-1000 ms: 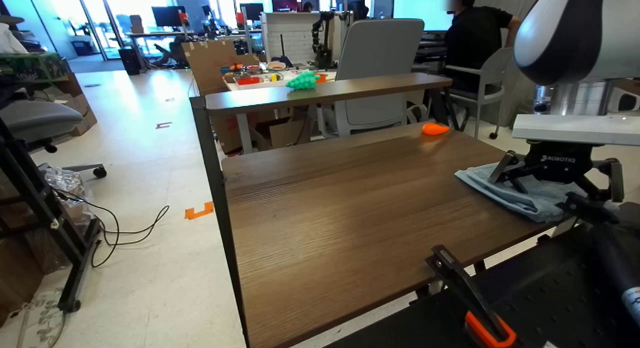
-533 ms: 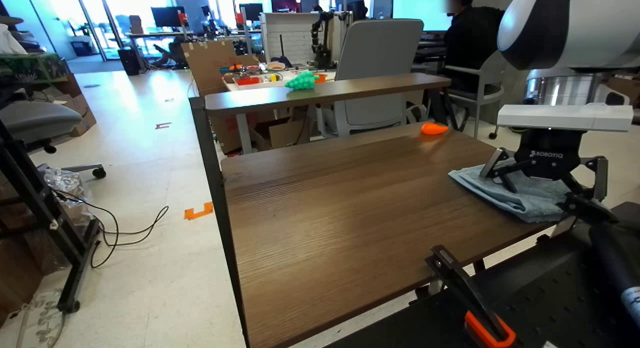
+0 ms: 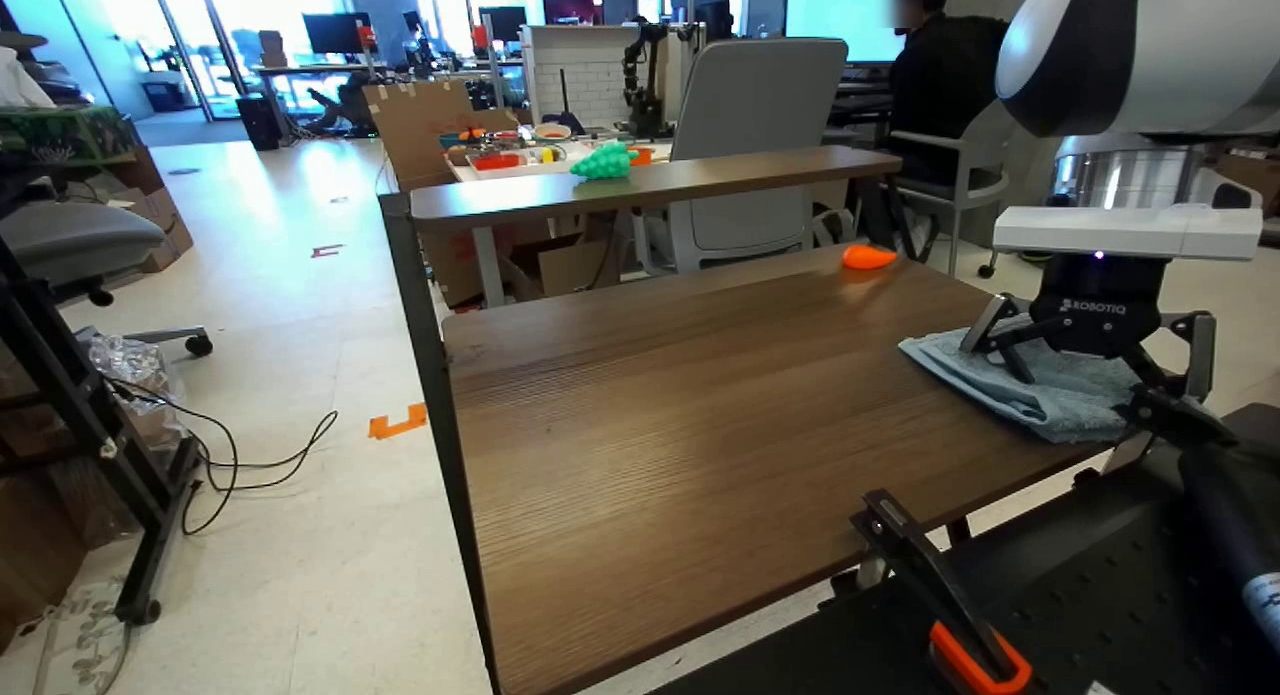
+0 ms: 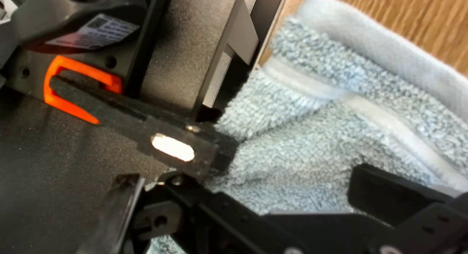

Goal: Clean up on the table

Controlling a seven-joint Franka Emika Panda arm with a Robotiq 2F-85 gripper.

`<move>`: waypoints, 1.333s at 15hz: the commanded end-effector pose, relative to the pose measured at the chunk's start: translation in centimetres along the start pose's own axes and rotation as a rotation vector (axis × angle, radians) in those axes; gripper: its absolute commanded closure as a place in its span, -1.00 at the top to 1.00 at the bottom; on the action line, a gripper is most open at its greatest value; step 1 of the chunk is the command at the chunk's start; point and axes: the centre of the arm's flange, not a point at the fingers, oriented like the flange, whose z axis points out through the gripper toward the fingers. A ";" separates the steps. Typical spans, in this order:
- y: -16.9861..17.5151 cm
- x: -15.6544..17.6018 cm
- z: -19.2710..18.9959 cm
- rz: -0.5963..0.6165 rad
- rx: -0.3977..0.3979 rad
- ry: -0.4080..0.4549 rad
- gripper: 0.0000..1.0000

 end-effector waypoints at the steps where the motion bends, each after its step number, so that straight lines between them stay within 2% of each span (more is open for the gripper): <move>1: -0.5 1.5 0.1 0.032 0.018 0.000 1.00; 4: -2.0 2.5 -0.4 0.083 0.059 -0.011 1.00; 10: -4.3 0.7 -0.3 0.102 0.116 0.039 1.00; 13: -5.2 2.0 -1.0 0.151 0.135 0.052 1.00; 17: -6.8 5.5 -3.4 0.271 0.182 -0.034 1.00; 20: -8.3 6.4 -5.2 0.312 0.216 -0.105 1.00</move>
